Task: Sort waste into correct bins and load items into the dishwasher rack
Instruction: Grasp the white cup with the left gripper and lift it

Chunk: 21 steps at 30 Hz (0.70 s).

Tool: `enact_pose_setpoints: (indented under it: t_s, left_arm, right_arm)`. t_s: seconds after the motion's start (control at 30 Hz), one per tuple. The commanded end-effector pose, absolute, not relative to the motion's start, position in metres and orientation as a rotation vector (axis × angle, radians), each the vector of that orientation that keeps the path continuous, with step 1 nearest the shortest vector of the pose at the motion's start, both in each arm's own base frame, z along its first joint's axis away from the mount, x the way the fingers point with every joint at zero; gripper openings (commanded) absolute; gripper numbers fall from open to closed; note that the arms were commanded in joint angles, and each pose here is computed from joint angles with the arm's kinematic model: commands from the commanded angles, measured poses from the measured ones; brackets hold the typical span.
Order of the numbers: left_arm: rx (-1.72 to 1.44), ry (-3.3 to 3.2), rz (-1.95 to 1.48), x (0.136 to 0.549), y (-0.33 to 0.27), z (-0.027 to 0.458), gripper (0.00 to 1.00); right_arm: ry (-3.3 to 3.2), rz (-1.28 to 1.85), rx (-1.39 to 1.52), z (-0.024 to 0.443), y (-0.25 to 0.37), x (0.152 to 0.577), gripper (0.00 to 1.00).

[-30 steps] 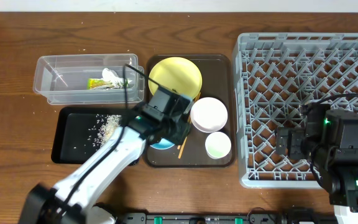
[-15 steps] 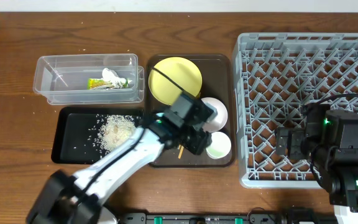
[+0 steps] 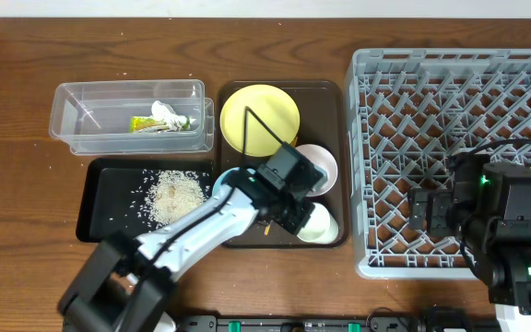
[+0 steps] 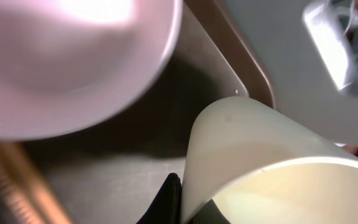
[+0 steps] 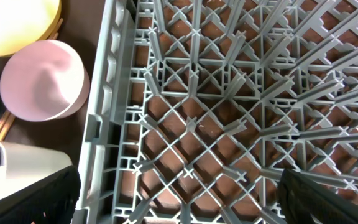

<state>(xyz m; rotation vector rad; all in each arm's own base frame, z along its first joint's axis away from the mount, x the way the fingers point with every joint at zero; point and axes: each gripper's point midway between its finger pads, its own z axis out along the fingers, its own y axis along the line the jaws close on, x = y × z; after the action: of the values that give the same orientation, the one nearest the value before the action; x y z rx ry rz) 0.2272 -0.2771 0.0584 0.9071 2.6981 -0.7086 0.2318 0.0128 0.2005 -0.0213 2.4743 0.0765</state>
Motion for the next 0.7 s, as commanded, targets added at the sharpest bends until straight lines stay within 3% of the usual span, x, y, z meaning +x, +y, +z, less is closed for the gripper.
enact_pose_setpoints:
  t_s: [0.0, 0.17, 0.33, 0.47, 0.67]
  left_arm:
    - [0.735, 2.628, -0.741, 0.249, -0.264, 0.098, 0.06]
    - [0.427, 2.508, -0.9, 0.284, -0.239, 0.154, 0.06]
    - [0.01, 2.462, -1.203, 0.317, -0.224, 0.182, 0.06]
    - [0.11, 2.37, -1.605, 0.31, -0.243, 0.21, 0.07]
    - [0.341, 2.304, -1.949, 0.28, -0.266, 0.227, 0.06]
  right_arm:
    - [2.454, 0.038, 0.008, 0.208, 0.007, 0.234, 0.99]
    - [2.421, 0.052, 0.077, 0.213, 0.006, 0.24, 0.99]
    - [2.403, 0.443, -0.155, 0.218, 0.064, 0.239, 0.99]
    - [2.342, 0.815, -0.464, 0.223, 0.116, 0.223, 0.99]
    - [2.295, 0.996, -0.6, 0.218, 0.136, 0.228, 0.99]
